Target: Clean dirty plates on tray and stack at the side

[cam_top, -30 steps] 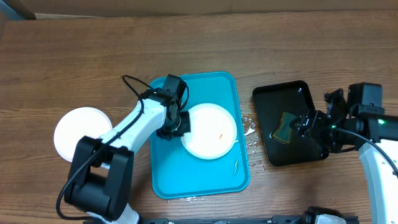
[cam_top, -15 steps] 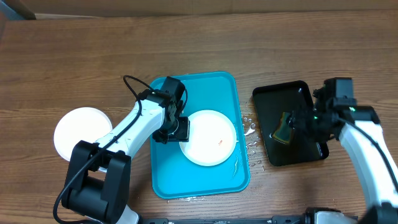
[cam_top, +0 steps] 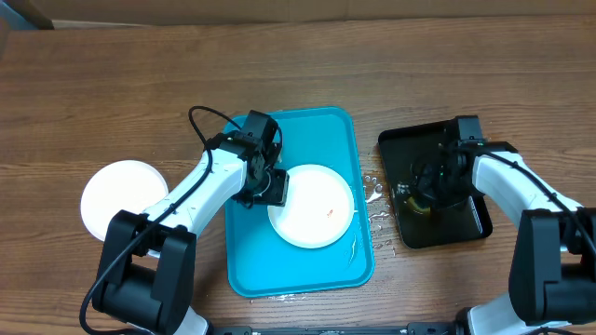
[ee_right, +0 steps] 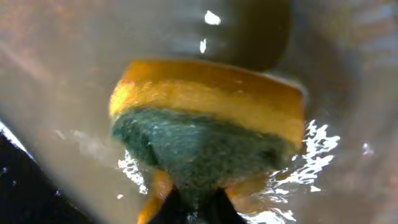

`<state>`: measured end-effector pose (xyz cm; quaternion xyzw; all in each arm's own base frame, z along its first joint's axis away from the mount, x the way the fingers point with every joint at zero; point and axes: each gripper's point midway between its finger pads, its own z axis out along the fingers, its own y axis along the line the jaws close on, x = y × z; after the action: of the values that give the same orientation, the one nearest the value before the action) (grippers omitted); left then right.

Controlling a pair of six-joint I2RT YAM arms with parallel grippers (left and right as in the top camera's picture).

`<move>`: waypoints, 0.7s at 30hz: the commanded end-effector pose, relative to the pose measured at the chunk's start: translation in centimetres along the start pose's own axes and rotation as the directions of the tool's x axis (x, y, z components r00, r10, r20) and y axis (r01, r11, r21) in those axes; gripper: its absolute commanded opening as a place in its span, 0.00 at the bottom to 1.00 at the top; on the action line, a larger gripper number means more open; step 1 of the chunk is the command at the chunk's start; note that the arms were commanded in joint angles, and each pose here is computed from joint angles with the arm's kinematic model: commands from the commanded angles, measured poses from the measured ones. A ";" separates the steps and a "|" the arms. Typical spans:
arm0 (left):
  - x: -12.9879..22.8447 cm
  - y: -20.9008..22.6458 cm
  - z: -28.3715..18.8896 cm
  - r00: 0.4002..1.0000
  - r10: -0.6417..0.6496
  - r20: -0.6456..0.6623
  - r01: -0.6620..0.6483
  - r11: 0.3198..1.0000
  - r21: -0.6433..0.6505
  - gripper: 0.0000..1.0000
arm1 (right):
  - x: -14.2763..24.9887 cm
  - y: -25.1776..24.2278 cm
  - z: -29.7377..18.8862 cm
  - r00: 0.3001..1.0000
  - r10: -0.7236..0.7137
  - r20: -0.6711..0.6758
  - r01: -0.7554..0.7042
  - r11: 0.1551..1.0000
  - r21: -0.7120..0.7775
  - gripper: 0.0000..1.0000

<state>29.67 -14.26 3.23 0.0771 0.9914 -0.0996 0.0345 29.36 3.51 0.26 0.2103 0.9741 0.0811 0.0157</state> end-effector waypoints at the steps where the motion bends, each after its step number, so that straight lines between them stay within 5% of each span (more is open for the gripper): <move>1: -1.5 -0.8 -1.0 0.994 0.087 0.065 -0.089 0.996 0.029 0.58 | -0.2 -1.3 0.1 1.000 0.009 0.003 -0.009 0.996 0.084 0.04; 5: -2.3 -1.0 -1.0 0.984 0.150 0.099 -0.153 0.988 0.027 0.61 | -0.6 -0.5 -2.7 1.000 -0.014 0.011 0.013 0.997 0.080 0.05; 9: -2.3 -1.2 -0.5 0.973 0.203 0.106 -0.207 0.978 0.023 0.52 | 0.0 -0.1 -5.1 0.999 -0.042 0.019 0.040 0.996 0.075 0.45; 11: -1.9 -1.1 0.1 0.967 0.231 0.105 -0.234 0.972 0.021 0.48 | 0.4 -0.2 -5.4 0.999 -0.041 0.009 0.040 0.996 0.080 0.53; 16: -1.4 -1.2 1.1 0.965 0.238 0.111 -0.243 0.970 0.030 0.37 | 1.0 -0.7 -4.7 1.000 -0.020 -0.010 0.021 0.996 0.090 0.56; 21: -1.1 -2.1 1.1 0.965 0.239 0.108 -0.248 0.965 0.086 0.10 | 0.5 -2.4 -2.6 0.993 0.089 0.073 -0.099 0.985 0.143 0.55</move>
<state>30.94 -15.60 2.18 0.1807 0.9719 -0.1205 0.0904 28.58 2.30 3.37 0.2205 0.9745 0.0357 0.0224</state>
